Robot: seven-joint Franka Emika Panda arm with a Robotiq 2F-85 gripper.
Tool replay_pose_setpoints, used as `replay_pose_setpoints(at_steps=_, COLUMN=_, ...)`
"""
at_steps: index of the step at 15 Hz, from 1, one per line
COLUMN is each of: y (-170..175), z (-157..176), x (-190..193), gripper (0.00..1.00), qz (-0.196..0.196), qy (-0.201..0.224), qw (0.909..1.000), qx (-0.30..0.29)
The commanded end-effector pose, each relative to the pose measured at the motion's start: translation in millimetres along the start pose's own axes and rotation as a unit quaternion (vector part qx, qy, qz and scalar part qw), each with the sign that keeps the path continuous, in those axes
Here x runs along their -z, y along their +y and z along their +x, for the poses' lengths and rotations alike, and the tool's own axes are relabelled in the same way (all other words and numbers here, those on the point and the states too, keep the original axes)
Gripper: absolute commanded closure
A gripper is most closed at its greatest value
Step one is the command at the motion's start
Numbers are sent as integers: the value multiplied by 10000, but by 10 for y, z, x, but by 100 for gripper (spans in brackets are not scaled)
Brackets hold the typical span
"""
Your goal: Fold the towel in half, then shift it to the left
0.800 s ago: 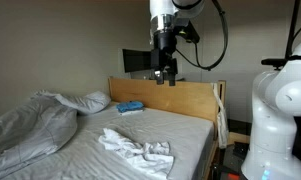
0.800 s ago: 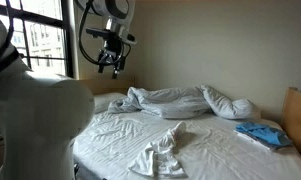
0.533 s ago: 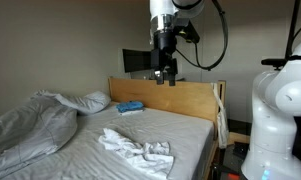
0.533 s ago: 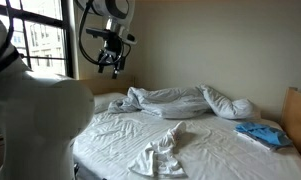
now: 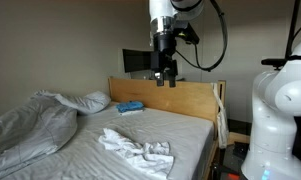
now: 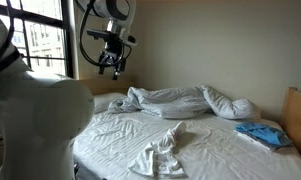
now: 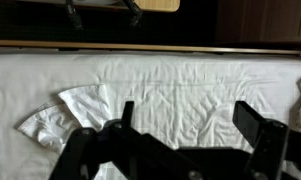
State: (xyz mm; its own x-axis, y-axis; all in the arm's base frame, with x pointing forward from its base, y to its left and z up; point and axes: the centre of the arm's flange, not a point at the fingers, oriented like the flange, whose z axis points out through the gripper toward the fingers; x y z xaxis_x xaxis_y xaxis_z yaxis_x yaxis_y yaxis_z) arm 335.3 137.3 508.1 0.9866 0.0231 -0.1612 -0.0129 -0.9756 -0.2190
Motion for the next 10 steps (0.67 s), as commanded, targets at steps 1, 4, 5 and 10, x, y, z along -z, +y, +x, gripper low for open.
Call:
replay_pose_setpoints(at_steps=1, y=153, z=140, x=-214, gripper=0, qz=86, qy=-184, qw=9997, qx=-127)
replay_pose_setpoints(at_steps=4, y=247, z=205, x=-405, gripper=0, qz=84, qy=-358, qw=9992, qx=-170)
replay_pose_setpoints(at_steps=5, y=276, z=236, x=-472, gripper=0, qz=88, qy=-366, qw=9990, qx=-220)
replay_pose_setpoints(at_steps=10, y=479, z=509, x=-991, gripper=0, qz=-193, qy=254, qw=9970, qx=-706)
